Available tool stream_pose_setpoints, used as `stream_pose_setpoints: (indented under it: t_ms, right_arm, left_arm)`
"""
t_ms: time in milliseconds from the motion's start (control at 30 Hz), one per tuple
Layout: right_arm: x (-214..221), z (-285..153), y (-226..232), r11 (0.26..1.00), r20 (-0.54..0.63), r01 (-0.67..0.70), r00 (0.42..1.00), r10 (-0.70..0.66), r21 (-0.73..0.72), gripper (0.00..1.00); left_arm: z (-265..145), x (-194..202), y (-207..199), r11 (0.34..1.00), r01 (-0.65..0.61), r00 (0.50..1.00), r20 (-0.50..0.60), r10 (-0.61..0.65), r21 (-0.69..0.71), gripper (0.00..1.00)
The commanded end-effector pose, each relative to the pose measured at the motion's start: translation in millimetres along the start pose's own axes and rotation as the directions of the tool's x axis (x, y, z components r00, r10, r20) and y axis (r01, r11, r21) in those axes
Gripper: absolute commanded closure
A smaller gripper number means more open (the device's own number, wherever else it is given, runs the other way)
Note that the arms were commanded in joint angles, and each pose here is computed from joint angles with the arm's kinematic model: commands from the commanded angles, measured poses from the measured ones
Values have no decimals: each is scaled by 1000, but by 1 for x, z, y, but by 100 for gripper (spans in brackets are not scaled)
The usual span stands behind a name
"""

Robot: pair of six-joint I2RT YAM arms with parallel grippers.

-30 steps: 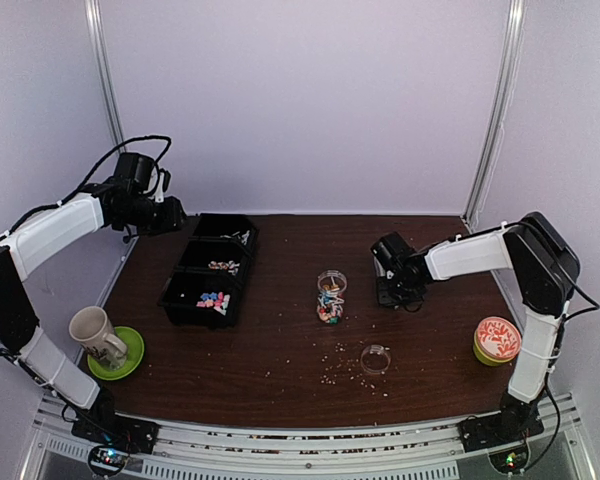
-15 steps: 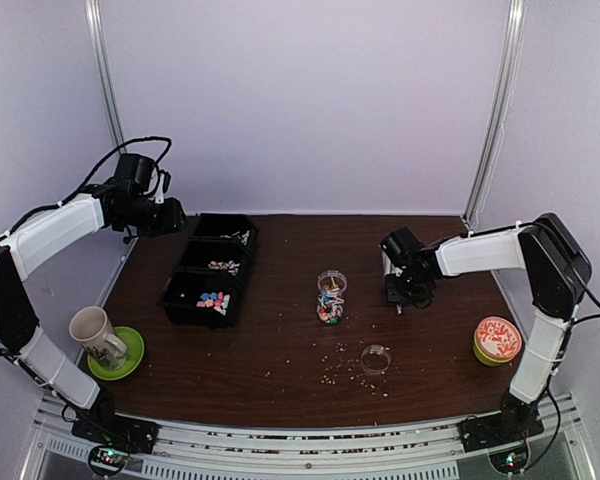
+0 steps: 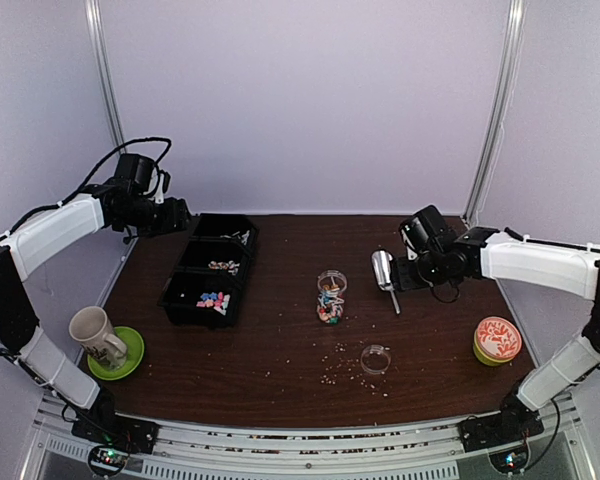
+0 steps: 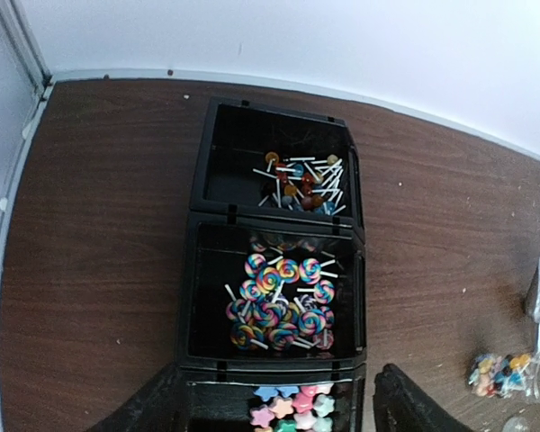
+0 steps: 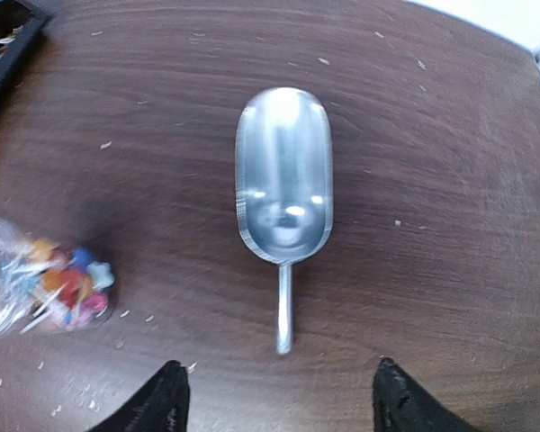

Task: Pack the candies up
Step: Place the spatula at the center of the board, then pick up the box lid from the center of the board.

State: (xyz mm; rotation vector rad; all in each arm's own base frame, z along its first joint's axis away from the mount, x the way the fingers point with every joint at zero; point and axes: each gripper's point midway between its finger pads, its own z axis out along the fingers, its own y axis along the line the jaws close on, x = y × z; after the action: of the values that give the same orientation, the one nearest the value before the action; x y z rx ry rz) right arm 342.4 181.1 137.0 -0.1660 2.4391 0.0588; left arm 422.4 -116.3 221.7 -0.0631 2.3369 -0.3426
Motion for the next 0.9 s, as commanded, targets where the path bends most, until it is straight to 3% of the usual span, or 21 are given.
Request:
stream_pose_setpoints:
  t_ms: [0,67,100,133,200,467,867]
  right_arm:
    - [11,-28,20,987,35,155,988,-154,-40,27]
    - [15,-39,32,977,63,204,978,-200,-67,24]
    - [18,-44,36,971,75,226,973,-220,-79,20]
    - [20,-49,41,965,89,246,967,-238,-90,15]
    - [26,-58,50,952,115,284,956,-271,-111,1]
    - [55,-78,80,907,124,398,915,-384,-135,0]
    - [123,-70,115,805,-24,576,811,-585,-142,6]
  left_arm:
    - [-6,-11,-7,1000,-13,999,51,11,24,20]
    - [-6,-11,-7,1000,-13,999,51,11,23,19]
    - [-6,-11,-7,1000,-12,999,51,11,24,8]
    - [-6,-11,-7,1000,-13,999,52,11,24,3]
    - [-7,-11,-7,1000,-13,999,53,11,25,2]
    - [-7,-11,-6,1000,-13,998,56,12,19,2]
    - [-8,-11,-7,1000,-16,998,56,15,19,2]
